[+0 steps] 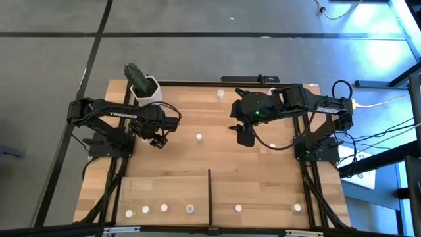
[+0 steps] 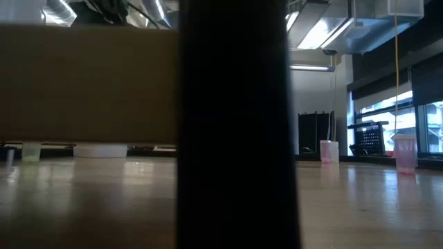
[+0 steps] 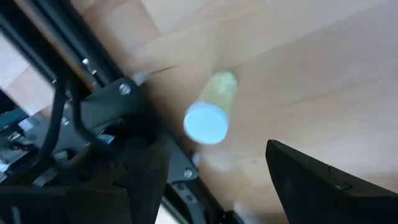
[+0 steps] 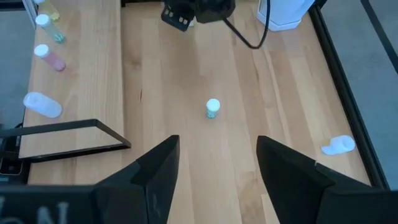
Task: Pick and place medicine bottles onto shelf by color
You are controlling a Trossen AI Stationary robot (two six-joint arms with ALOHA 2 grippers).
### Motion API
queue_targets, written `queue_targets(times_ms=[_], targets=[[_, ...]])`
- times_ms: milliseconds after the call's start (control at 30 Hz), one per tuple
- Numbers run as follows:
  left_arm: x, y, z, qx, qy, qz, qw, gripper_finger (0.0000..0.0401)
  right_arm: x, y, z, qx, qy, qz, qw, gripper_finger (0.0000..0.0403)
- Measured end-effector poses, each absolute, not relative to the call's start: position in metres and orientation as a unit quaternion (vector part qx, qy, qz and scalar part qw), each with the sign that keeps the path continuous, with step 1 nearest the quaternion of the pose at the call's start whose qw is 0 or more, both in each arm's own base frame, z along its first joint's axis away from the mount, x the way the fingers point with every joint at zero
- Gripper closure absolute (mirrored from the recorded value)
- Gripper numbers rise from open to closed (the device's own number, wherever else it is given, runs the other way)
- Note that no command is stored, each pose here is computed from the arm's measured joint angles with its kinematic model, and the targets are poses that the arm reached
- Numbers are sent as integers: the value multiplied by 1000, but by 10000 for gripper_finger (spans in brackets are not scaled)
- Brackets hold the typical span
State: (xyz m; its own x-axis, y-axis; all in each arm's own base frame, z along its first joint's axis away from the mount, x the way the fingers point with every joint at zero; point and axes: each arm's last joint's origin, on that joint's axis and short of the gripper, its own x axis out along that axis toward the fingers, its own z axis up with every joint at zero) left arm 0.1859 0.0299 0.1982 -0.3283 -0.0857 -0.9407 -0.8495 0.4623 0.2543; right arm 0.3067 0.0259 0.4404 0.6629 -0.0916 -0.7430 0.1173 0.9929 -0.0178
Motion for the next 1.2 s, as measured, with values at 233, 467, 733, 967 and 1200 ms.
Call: queue_targets(times_ms=[233,467,733,967,1200], targets=[[184,30,186,-328,700,405,489,145,307,26,441,14,403,-56,913,187],[184,31,185,-322,699,410,490,145,307,26,441,2,404,-51,913,187],[184,31,185,-317,697,414,492,146,308,26,442,-7,398,-46,916,187],[184,31,185,-317,697,414,492,146,309,26,443,-6,391,-46,919,187],[183,31,185,-316,698,414,491,146,309,26,443,-6,391,-46,919,187]])
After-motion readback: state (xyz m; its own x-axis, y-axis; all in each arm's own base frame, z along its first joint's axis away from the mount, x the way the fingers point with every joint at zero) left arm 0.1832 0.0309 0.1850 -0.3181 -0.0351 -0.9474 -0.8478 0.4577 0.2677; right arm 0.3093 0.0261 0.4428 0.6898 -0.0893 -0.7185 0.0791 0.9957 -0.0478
